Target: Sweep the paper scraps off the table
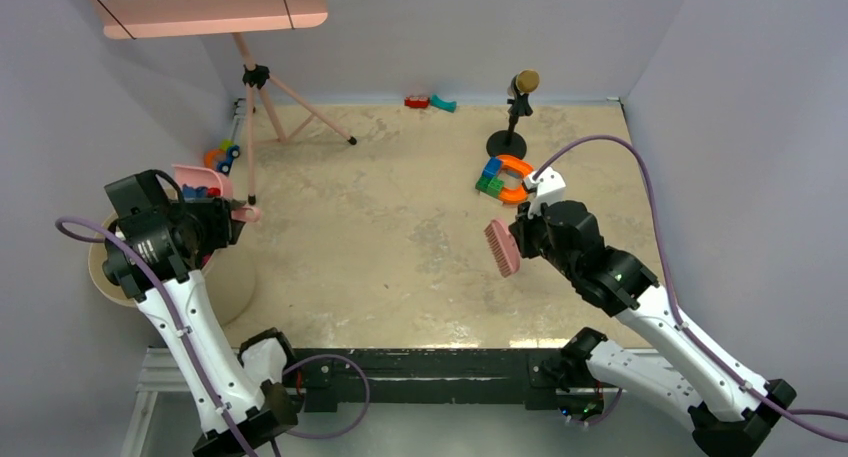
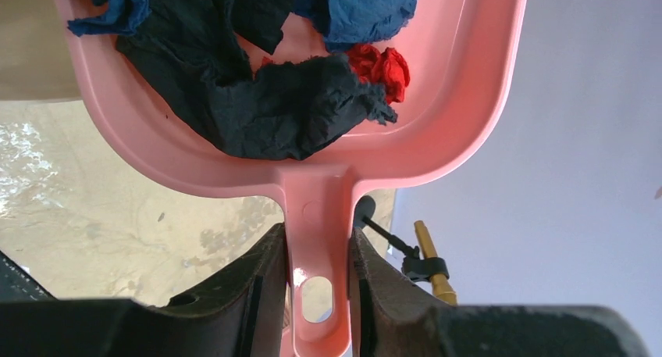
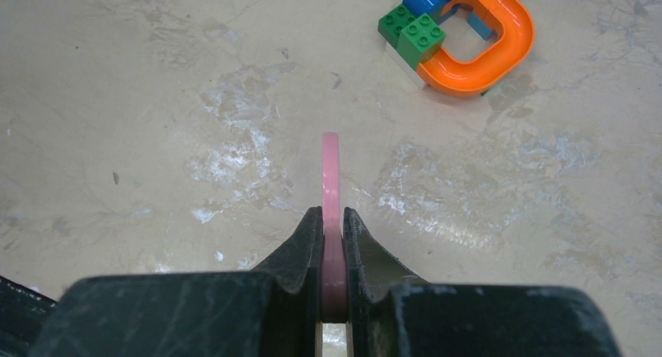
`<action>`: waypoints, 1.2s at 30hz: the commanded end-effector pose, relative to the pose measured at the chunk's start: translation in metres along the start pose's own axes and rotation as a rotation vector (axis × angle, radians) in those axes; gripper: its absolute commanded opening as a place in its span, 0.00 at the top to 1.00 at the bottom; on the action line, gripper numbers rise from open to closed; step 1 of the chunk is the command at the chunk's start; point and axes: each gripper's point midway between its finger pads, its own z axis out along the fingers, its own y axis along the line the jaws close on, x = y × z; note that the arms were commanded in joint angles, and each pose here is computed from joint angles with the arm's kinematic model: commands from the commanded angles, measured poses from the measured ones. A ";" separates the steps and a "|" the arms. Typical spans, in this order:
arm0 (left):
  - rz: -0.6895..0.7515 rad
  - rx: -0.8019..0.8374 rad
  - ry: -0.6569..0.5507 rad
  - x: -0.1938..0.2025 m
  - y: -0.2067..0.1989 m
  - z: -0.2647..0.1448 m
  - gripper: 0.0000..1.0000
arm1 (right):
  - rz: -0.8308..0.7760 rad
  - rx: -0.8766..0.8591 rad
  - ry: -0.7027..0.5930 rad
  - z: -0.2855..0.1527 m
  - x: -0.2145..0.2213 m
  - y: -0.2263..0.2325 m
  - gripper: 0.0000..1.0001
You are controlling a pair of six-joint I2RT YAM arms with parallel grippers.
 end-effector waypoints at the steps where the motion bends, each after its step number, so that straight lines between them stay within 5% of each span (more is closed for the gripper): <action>1: -0.012 0.118 -0.007 -0.001 -0.028 -0.019 1.00 | 0.013 -0.009 -0.059 -0.007 -0.020 0.001 1.00; 26: -0.184 0.323 0.058 -0.021 -0.074 -0.026 1.00 | -0.006 -0.021 -0.022 -0.004 -0.011 0.003 1.00; 36: -0.277 0.407 0.207 -0.012 -0.095 -0.032 1.00 | -0.026 -0.018 -0.004 -0.003 -0.015 0.004 1.00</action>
